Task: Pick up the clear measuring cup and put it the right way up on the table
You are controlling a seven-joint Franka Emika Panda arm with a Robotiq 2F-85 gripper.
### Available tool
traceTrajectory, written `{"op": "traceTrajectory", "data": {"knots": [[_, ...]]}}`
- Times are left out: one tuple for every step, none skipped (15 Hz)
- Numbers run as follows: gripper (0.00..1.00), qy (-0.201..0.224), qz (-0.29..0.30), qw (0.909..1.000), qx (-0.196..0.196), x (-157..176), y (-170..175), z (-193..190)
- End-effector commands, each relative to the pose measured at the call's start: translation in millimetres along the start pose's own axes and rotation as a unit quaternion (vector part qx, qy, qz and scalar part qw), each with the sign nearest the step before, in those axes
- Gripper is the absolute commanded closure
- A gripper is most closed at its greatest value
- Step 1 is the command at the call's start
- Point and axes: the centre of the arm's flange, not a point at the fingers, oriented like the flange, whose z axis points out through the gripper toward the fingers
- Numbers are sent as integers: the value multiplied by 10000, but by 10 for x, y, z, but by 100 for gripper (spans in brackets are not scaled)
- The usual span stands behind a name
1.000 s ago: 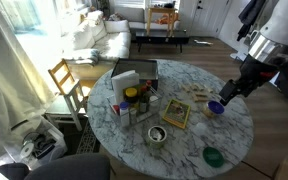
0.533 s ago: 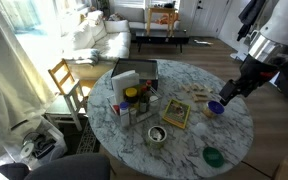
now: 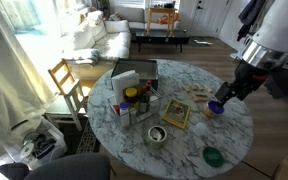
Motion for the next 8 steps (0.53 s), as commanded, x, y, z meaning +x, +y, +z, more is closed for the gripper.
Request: {"op": "traceTrajectory", "data": {"knots": [[0, -528, 45, 9976, 435, 273, 2, 715], [0, -643, -76, 9966, 501, 295, -9, 887], [0, -740, -191, 9958, 511, 307, -14, 1053], [0, -788, -258, 9960, 329, 329, 6, 1271], [0, -914, -237, 9951, 290, 340, 21, 1465], [0, -1007, -252, 9940, 355, 334, 18, 1621], [0, -999, -233, 9942, 323, 330, 8, 1755], [0, -924, -171, 9951, 292, 237, 33, 1445]]}}
